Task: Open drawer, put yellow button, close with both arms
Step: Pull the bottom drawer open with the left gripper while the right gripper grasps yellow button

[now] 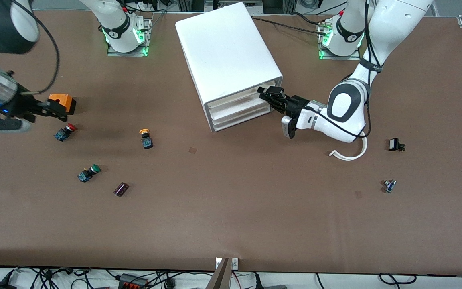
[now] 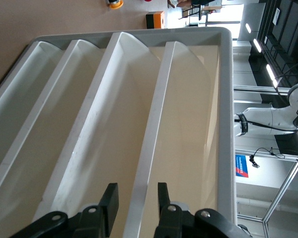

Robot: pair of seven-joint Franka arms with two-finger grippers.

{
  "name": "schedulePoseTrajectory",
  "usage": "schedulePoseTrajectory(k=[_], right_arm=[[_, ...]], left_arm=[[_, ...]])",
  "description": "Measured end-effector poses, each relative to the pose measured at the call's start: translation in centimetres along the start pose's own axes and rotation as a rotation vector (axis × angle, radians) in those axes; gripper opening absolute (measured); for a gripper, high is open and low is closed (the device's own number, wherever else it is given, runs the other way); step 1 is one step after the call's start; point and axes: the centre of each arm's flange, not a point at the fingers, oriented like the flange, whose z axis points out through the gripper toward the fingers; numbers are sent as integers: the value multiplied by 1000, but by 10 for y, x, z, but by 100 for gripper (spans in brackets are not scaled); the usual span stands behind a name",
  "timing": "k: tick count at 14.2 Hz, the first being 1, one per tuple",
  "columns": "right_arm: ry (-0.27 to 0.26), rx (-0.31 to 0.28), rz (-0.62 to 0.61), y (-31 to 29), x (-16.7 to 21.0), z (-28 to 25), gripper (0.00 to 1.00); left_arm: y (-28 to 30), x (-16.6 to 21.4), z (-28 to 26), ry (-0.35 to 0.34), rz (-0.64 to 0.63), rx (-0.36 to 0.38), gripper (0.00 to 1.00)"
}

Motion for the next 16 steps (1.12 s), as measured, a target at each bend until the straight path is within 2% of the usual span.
schedulePoseTrajectory(k=[3, 4, 5, 7, 12, 16], right_arm=[[-57, -8, -77, -47, 21, 44, 100], [-72, -10, -95, -58, 26, 58, 100], [-86, -13, -110, -68, 30, 72, 100], [-100, -17, -133, -83, 38, 98, 100], [-91, -26, -223, -143, 52, 172, 100], [-97, -25, -251, -164, 55, 224, 100]], left_arm=[[-7, -8, 7, -13, 13, -7, 34], [-7, -9, 8, -13, 15, -11, 29], [-5, -8, 8, -10, 22, -17, 18], [-3, -8, 8, -10, 37, -19, 15], [3, -2, -5, 19, 68, -3, 15], [0, 14, -58, 62, 107, 85, 15]])
